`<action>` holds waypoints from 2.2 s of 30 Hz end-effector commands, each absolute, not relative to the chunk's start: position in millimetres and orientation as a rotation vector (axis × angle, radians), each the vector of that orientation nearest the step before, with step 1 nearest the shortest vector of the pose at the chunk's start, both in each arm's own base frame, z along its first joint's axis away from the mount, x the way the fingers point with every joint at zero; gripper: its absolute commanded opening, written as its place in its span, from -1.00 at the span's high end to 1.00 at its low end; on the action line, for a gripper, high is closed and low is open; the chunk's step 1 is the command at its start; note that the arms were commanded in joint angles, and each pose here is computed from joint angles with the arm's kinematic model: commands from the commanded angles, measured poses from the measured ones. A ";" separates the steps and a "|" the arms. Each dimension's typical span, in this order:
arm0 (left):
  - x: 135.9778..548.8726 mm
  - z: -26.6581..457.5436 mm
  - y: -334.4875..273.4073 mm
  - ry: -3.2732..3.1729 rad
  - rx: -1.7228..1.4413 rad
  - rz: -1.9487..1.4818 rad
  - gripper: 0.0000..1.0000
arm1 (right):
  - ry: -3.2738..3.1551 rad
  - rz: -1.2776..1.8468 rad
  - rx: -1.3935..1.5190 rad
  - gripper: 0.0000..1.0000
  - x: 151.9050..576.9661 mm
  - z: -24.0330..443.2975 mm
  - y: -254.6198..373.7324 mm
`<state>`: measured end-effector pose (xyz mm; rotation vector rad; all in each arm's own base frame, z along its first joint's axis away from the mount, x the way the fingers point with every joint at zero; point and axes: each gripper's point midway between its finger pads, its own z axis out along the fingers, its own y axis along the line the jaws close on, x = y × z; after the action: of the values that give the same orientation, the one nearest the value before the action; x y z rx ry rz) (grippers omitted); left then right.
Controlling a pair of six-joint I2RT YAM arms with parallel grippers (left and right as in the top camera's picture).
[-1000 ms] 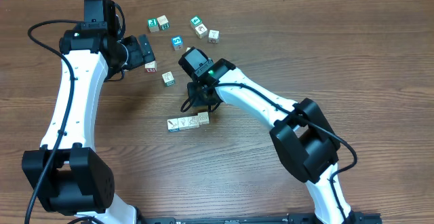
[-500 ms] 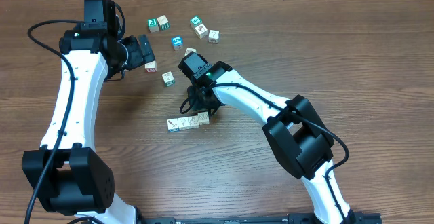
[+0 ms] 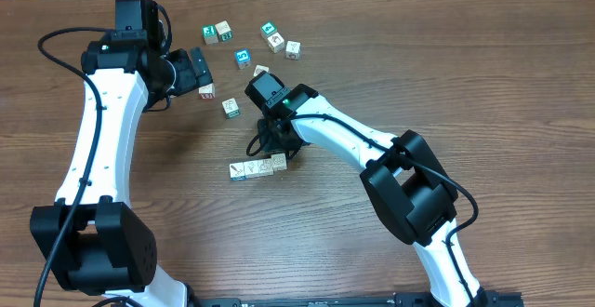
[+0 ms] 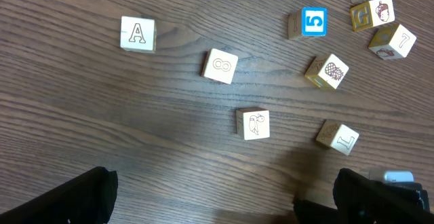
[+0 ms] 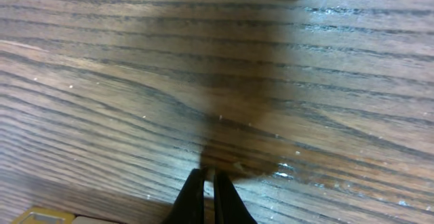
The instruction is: Form a horizontal line
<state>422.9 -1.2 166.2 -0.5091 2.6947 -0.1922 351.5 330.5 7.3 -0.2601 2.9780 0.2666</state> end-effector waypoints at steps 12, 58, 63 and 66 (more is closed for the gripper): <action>426.1 171.8 -1.2 2.680 -0.495 -0.193 -0.99 | 2.994 0.285 -0.283 0.93 345.7 9.0 333.6; 426.1 171.8 -1.2 2.680 -0.495 -0.193 -0.99 | 3.030 0.297 -0.288 0.93 338.0 8.2 332.7; 426.1 171.8 -1.2 2.680 -0.495 -0.193 -0.99 | 3.032 0.300 -0.283 0.93 337.7 8.2 333.0; 426.1 171.8 -1.2 2.680 -0.495 -0.193 -0.99 | 3.035 0.308 -0.284 0.93 336.9 8.3 333.7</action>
<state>422.9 -1.2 166.2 -0.5091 2.6947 -0.1922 338.5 329.0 5.8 -0.2695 3.0379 0.2853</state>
